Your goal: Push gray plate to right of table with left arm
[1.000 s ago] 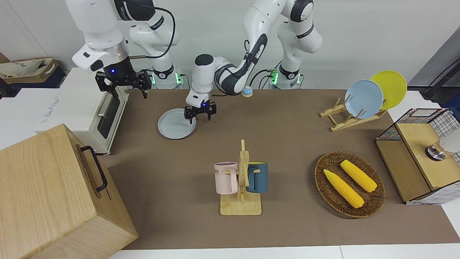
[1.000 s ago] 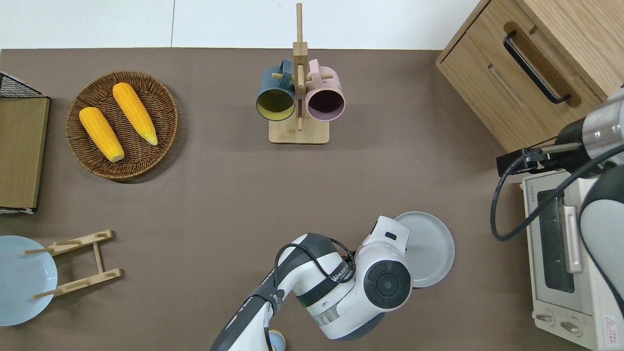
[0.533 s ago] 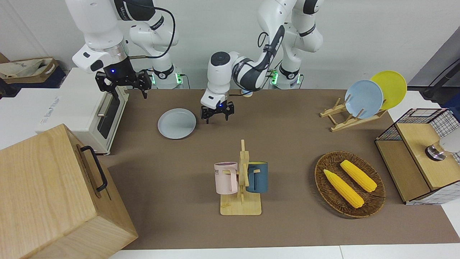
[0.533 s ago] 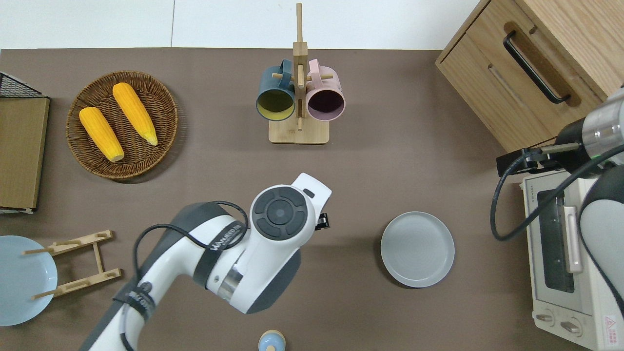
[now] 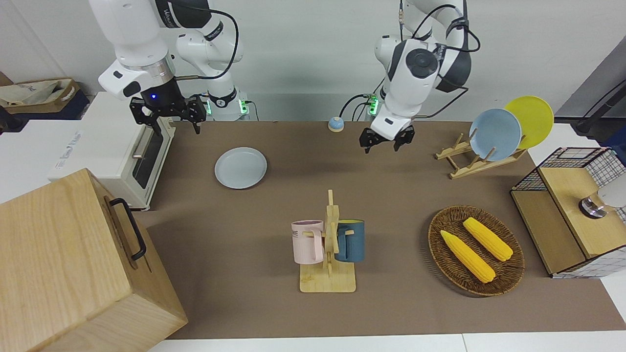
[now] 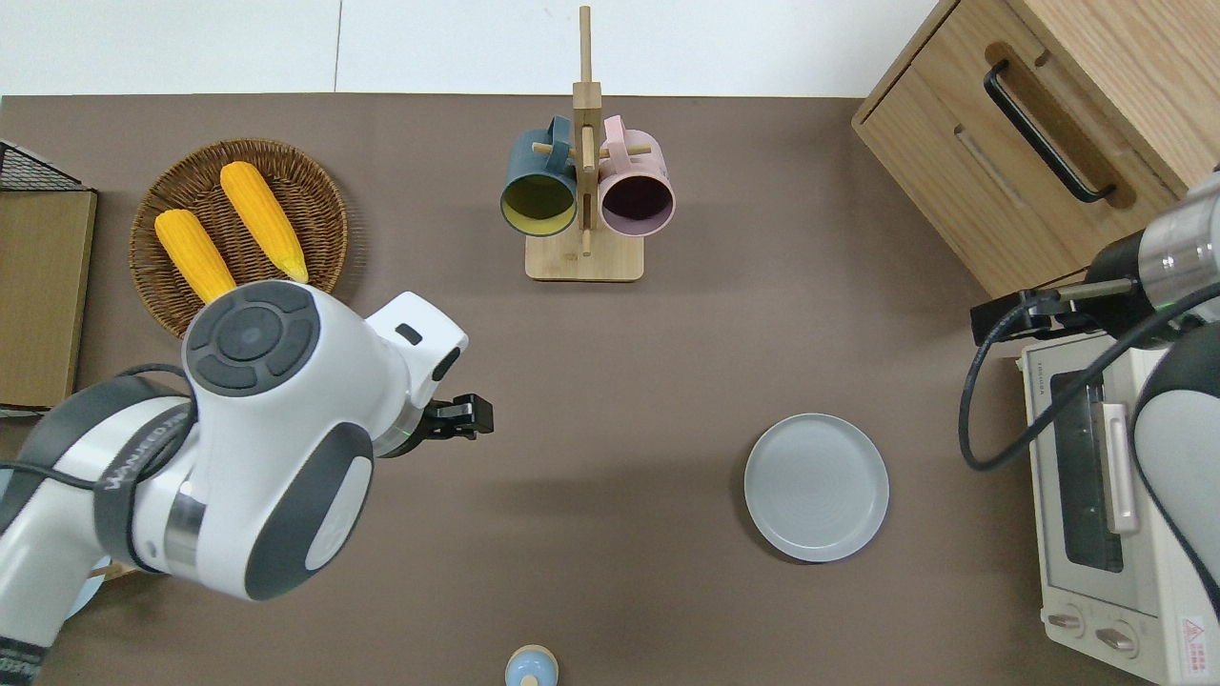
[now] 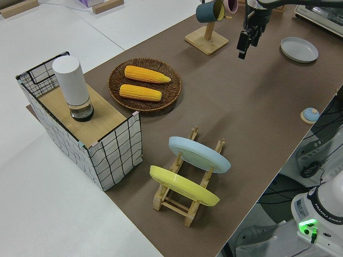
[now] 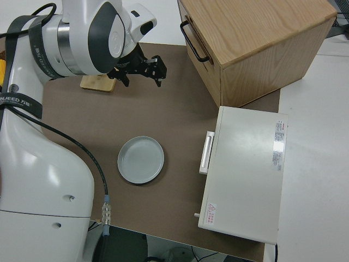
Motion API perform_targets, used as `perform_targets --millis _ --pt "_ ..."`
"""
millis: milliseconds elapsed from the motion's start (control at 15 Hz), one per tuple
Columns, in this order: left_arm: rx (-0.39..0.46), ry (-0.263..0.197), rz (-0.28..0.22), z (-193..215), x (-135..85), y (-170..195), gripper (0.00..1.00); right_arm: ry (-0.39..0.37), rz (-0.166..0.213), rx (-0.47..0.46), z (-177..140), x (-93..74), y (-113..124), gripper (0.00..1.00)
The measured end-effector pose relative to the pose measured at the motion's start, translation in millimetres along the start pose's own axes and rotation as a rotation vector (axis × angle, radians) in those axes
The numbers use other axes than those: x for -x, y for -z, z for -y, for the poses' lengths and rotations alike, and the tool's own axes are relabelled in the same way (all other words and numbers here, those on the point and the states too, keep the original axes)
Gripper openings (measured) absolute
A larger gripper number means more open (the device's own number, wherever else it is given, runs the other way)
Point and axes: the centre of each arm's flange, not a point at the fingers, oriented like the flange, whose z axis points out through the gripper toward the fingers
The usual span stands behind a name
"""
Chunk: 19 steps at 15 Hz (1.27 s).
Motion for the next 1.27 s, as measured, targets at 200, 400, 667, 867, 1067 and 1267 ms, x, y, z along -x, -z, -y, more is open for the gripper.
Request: perform_targets --millis 200,400,667,867,1067,1267 --pt "0.001 -0.032 0.008 42.2 1.8 33.7 1.0 0.0 0.0 0.0 0.0 0.0 0.0 0.99" --pt "0.006 -0.062 0.001 88.6 2.5 61.4 1.0 0.0 0.0 0.0 0.0 0.0 0.0 0.99" --pt "-0.04 -0.107 -0.007 136.6 3.9 83.3 1.0 0.0 0.0 0.0 0.0 0.0 0.0 0.99" --pt "-0.052 -0.118 -0.042 150.5 3.6 105.5 1.0 0.0 0.0 0.0 0.0 0.0 0.0 0.99" --pt "-0.062 -0.117 -0.065 153.8 3.4 116.7 1.0 0.0 0.0 0.0 0.0 0.0 0.0 0.99" --pt "-0.065 -0.118 -0.07 153.9 3.4 119.3 1.0 0.0 0.0 0.0 0.0 0.0 0.0 0.99"
